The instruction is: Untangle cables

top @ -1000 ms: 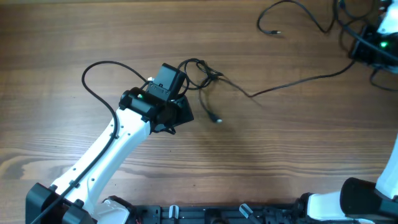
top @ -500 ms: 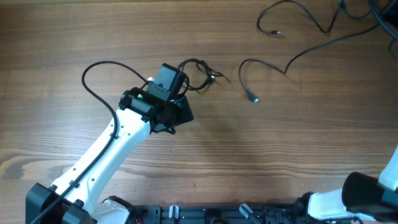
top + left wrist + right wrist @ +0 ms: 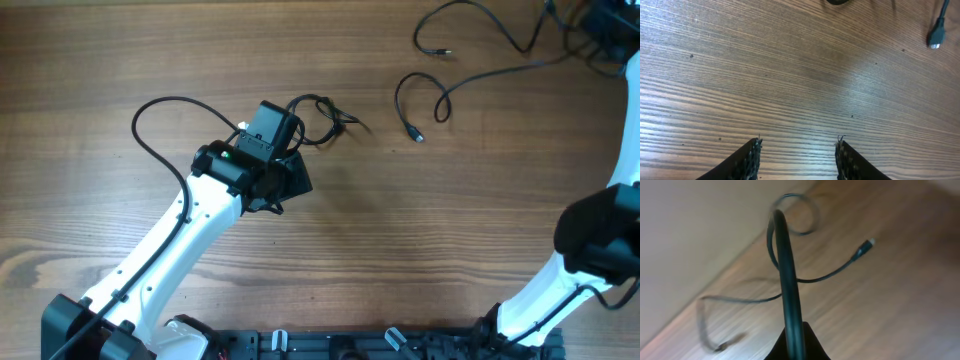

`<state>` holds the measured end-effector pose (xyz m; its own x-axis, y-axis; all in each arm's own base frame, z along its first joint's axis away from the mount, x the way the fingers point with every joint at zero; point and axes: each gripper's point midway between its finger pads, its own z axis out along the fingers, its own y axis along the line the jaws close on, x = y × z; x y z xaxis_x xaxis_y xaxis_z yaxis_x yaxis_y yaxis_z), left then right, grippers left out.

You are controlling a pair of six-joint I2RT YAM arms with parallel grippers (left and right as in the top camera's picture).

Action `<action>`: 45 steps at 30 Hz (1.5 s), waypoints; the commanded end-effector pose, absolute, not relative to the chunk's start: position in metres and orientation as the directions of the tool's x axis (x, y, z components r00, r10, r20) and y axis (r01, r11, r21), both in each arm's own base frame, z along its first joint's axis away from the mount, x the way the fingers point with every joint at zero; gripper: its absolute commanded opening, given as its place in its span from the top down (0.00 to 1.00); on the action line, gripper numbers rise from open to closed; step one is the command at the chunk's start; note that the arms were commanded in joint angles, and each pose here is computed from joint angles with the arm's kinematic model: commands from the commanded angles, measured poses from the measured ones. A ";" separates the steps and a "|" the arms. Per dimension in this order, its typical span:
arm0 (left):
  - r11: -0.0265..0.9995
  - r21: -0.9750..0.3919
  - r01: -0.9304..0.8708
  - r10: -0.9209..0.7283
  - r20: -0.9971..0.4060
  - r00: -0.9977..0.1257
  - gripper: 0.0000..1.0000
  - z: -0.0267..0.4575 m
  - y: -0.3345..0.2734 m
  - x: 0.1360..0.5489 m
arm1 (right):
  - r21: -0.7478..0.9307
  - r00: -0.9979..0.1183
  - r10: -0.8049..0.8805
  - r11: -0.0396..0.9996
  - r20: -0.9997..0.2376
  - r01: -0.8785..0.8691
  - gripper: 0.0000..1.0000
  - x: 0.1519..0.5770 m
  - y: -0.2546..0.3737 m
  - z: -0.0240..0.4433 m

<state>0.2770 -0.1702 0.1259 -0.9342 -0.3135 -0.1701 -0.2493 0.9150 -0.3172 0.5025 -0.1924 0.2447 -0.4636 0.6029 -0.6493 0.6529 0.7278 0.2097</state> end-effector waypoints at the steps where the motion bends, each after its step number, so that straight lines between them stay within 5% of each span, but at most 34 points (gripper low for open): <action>1: 0.915 -0.320 -0.247 -0.314 -0.176 -0.933 0.50 0.125 -0.171 0.280 | 0.058 -0.424 0.599 0.620 -0.679 0.783 0.96 0.488 -0.244 0.221; 3: 0.914 -0.322 -0.246 -0.314 -0.178 -0.933 0.50 0.126 -0.172 0.281 | 0.030 -0.425 0.611 0.593 -0.667 0.805 0.92 0.482 -0.263 0.206; 4: 0.914 -0.322 -0.246 -0.314 -0.178 -0.933 0.50 0.126 -0.172 0.280 | 0.016 -0.435 0.607 0.594 -0.665 0.804 0.81 0.480 -0.269 0.203; 8: 0.912 -0.330 -0.243 -0.315 -0.186 -0.931 0.50 0.127 -0.173 0.283 | -0.034 -0.478 0.634 0.580 -0.608 0.814 0.04 0.461 -0.284 0.182; 10: 0.912 -0.332 -0.242 -0.315 -0.188 -0.930 0.50 0.127 -0.173 0.284 | -0.031 -0.506 0.648 0.598 -0.569 0.801 0.00 0.457 -0.277 0.175; 15: 0.911 -0.335 -0.241 -0.314 -0.185 -0.931 0.49 0.127 -0.174 0.283 | 0.206 -0.640 0.679 0.727 -0.359 0.655 0.00 0.464 -0.209 0.156; 22: 0.909 -0.342 -0.238 -0.313 -0.183 -0.932 0.48 0.128 -0.176 0.283 | 0.175 -0.738 0.675 0.728 -0.012 0.663 0.00 0.397 -0.154 0.132; 30: 0.907 -0.349 -0.235 -0.313 -0.186 -0.931 0.47 0.128 -0.177 0.285 | 0.250 -0.801 0.599 0.778 -0.018 0.576 0.00 0.433 -0.079 0.069; 32: 0.907 -0.349 -0.235 -0.313 -0.186 -0.931 0.47 0.128 -0.177 0.285 | 0.194 -0.748 0.663 0.738 -0.027 0.646 0.11 0.432 -0.079 0.054; 34: 0.907 -0.349 -0.235 -0.313 -0.187 -0.931 0.46 0.128 -0.177 0.285 | 0.211 -0.745 0.664 0.738 -0.062 0.641 0.42 0.442 -0.077 0.050; 40: 0.906 -0.354 -0.233 -0.314 -0.192 -0.930 0.46 0.129 -0.178 0.286 | 0.321 -0.635 0.742 0.668 -0.215 0.672 0.90 0.489 -0.104 0.077; 43: 0.906 -0.354 -0.233 -0.314 -0.192 -0.930 0.47 0.129 -0.178 0.286 | 0.447 -0.562 0.790 0.606 -0.243 0.658 0.93 0.514 -0.113 0.103; 45: 0.905 -0.356 -0.232 -0.314 -0.194 -0.929 0.47 0.129 -0.178 0.287 | 0.610 -0.599 0.773 0.583 -0.210 0.538 0.82 0.534 -0.094 0.125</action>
